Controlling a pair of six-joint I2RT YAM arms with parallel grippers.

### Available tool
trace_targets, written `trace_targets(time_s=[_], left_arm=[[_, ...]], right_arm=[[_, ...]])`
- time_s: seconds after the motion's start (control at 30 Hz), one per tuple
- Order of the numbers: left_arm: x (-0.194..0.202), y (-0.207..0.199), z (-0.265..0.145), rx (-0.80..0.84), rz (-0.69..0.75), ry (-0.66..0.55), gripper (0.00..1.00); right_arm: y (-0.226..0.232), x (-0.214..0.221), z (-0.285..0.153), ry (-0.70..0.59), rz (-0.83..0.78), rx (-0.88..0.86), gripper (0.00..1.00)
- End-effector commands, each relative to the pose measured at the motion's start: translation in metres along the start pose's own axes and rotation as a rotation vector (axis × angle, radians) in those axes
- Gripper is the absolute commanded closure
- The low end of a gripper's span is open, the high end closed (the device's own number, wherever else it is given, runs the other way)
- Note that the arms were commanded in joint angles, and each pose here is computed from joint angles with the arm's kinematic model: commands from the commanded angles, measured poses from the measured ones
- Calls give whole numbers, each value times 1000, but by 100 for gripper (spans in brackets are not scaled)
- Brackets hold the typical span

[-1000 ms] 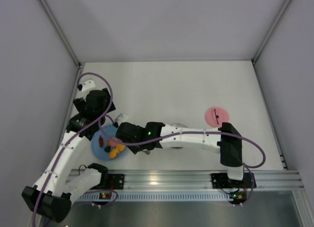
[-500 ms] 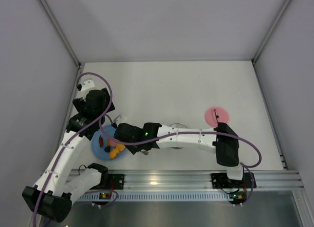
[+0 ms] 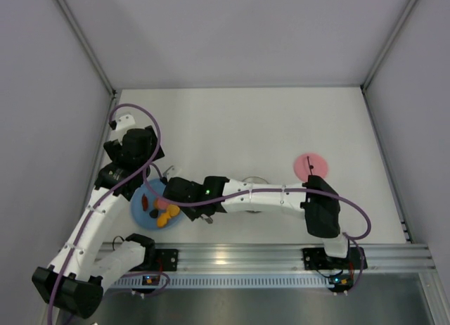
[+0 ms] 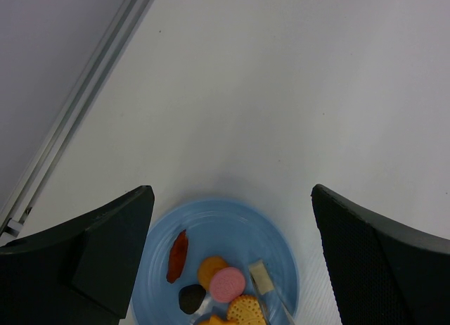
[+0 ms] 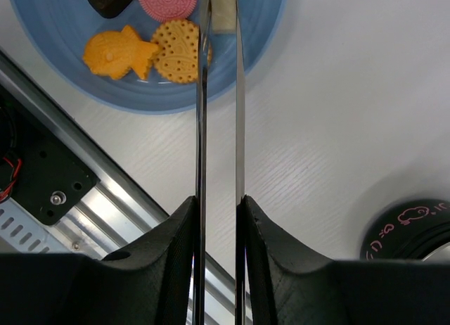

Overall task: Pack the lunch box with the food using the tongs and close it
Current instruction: Pick up the fake food from the plate.

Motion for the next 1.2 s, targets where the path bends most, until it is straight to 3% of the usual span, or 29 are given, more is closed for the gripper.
trace_targets(time_s=[0.0, 0.63, 1.17], left_arm=[[-16, -5, -5, 9, -34, -42, 1], [-14, -6, 4, -1, -35, -14, 1], [-13, -6, 5, 6, -37, 0, 1]], right_arm=[[-7, -7, -4, -17, -2, 10, 73], [-33, -27, -66, -158, 41, 64, 76], [-70, 12, -112, -183, 118, 147, 76]])
Point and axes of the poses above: each gripper's point midway between its finger pads, its own z axis out along the fingers, its own y axis along the line the jaws close on, x = y × z, the point moved 5 cm from there along -z, back along the fingers, and after that the axes turned 9 degrees about -z, right-handed, at the moved point
